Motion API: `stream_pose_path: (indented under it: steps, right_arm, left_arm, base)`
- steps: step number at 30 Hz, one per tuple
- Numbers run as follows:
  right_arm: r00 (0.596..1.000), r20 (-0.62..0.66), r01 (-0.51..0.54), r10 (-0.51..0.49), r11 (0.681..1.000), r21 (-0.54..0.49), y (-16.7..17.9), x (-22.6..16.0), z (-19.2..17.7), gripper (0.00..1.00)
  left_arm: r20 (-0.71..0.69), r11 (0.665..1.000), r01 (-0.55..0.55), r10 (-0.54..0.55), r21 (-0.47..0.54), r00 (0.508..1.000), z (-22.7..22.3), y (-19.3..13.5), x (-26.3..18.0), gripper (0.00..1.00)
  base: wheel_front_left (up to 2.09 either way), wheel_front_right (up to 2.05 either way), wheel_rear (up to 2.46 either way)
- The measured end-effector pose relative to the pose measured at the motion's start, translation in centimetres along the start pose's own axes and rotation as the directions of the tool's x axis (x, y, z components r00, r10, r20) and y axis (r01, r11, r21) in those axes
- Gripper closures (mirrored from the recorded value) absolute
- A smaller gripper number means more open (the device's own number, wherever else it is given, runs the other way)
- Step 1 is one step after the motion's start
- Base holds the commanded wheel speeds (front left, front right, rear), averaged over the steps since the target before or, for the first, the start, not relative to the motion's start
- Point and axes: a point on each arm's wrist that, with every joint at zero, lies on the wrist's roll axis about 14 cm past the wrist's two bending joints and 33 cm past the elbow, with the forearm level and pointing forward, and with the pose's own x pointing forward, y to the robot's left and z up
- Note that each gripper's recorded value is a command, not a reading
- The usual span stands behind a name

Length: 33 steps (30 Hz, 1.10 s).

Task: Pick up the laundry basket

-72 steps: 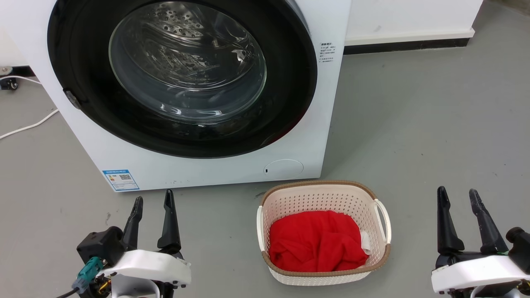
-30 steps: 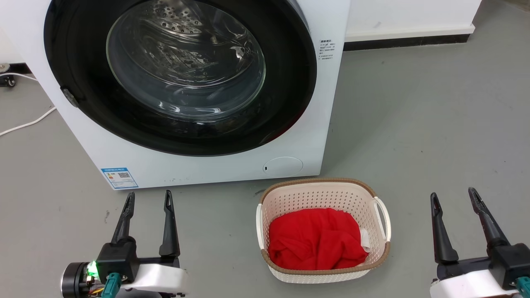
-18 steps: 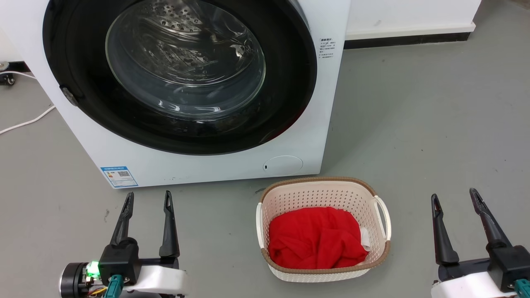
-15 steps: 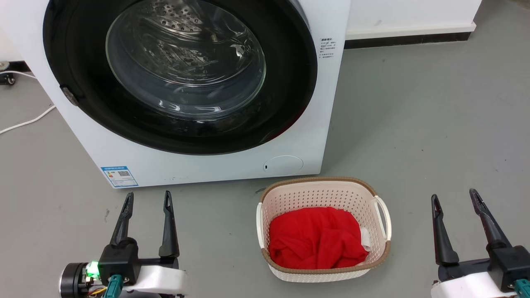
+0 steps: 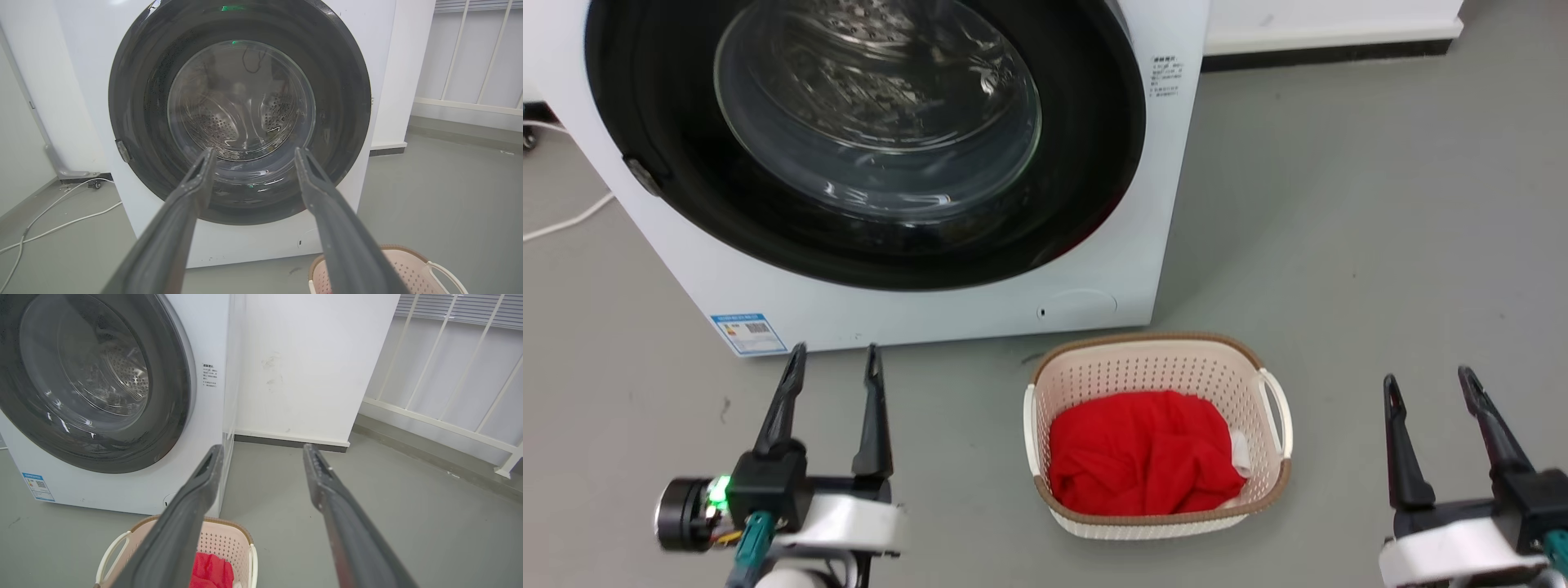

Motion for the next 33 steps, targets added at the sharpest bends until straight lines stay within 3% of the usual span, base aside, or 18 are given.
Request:
stream_pose_path:
  steps: [7,17,33]
  right_arm:
    - [0.998,-0.056,0.009,-0.011,1.0,-0.027,-0.5,3.3,-2.4,0.0]
    - [0.976,-0.219,-0.018,0.002,0.997,-0.071,-0.8,8.7,-9.5,0.0]
    - [0.825,-0.556,-0.172,0.098,0.982,-0.082,0.5,10.5,-24.0,0.0]
  left_arm:
    - [-0.099,0.994,0.11,-0.112,-0.024,0.989,-4.2,-2.6,3.3,0.0]
    - [-0.291,0.972,0.226,-0.234,-0.061,0.928,-13.2,-5.6,8.9,0.0]
    - [-0.624,0.918,0.323,-0.394,-0.231,0.675,-29.1,-10.9,8.4,0.0]
  base:
    - [0.0,0.0,0.0]
    - [0.0,0.0,0.0]
    - [0.0,0.0,0.0]
